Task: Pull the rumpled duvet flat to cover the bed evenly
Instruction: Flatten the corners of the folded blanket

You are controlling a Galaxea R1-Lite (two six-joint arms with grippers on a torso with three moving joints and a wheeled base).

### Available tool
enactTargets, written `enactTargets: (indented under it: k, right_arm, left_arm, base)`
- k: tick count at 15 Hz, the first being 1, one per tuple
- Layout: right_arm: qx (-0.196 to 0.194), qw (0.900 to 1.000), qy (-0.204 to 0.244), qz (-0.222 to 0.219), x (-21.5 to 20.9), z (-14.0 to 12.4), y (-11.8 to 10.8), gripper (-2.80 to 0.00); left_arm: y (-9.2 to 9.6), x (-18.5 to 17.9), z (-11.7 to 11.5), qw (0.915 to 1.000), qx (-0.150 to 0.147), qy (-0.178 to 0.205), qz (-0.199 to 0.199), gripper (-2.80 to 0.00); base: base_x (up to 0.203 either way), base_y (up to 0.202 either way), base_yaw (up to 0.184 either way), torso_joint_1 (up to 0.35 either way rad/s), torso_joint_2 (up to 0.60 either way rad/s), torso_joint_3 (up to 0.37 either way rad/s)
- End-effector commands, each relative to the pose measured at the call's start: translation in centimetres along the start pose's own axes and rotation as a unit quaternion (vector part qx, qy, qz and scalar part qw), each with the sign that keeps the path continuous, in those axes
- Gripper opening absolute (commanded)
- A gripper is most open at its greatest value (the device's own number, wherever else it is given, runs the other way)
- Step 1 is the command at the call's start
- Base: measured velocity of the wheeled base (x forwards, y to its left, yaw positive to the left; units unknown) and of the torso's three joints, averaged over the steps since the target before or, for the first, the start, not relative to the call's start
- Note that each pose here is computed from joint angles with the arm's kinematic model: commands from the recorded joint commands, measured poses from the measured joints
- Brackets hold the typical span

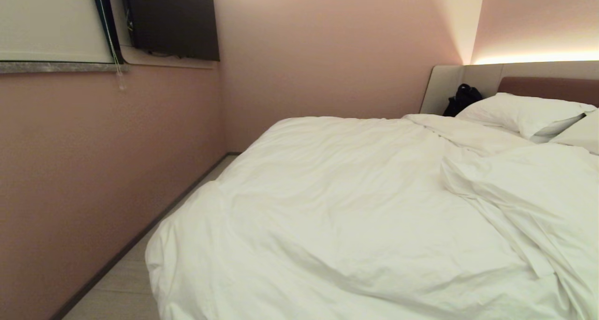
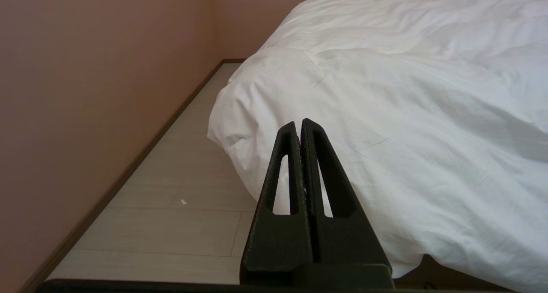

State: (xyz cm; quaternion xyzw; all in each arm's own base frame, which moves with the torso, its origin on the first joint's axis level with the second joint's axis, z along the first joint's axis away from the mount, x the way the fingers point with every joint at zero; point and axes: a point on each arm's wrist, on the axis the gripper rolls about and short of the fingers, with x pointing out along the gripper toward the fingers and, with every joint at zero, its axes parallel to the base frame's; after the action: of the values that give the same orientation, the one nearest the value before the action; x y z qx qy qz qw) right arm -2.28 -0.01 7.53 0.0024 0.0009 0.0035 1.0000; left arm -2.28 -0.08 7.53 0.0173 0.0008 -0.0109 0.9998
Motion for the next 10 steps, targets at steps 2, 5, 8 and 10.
enactTargets:
  k: [2,5,8,10]
  right_arm:
    - [0.000,1.000,0.000,0.000,0.0,0.0,0.0,-2.80]
    - [0.000,1.000,0.000,0.000,0.0,0.0,0.0,-2.80]
    - [0.000,1.000,0.000,0.000,0.0,0.0,0.0,-2.80]
    - [0.000,1.000,0.000,0.000,0.0,0.0,0.0,-2.80]
  left_arm:
    - [0.0,0.0,0.0,1.0000,-0.005,-0.001,0.000,-2.80]
    - [0.0,0.0,0.0,0.9994,-0.034,0.001,0.008,-2.80]
    - [0.1,-0.3,0.8,0.9987,-0.049,-0.012,0.011,-2.80]
    - [0.1,-1.2,3.9,0.9943,-0.099,-0.038,0.008,-2.80]
  base:
    - [0.000,0.000,0.000,0.000,0.00,0.000]
    - [0.000,0.000,0.000,0.000,0.00,0.000]
    - [0.000,0.000,0.000,0.000,0.00,0.000]
    - [0.000,0.000,0.000,0.000,0.00,0.000]
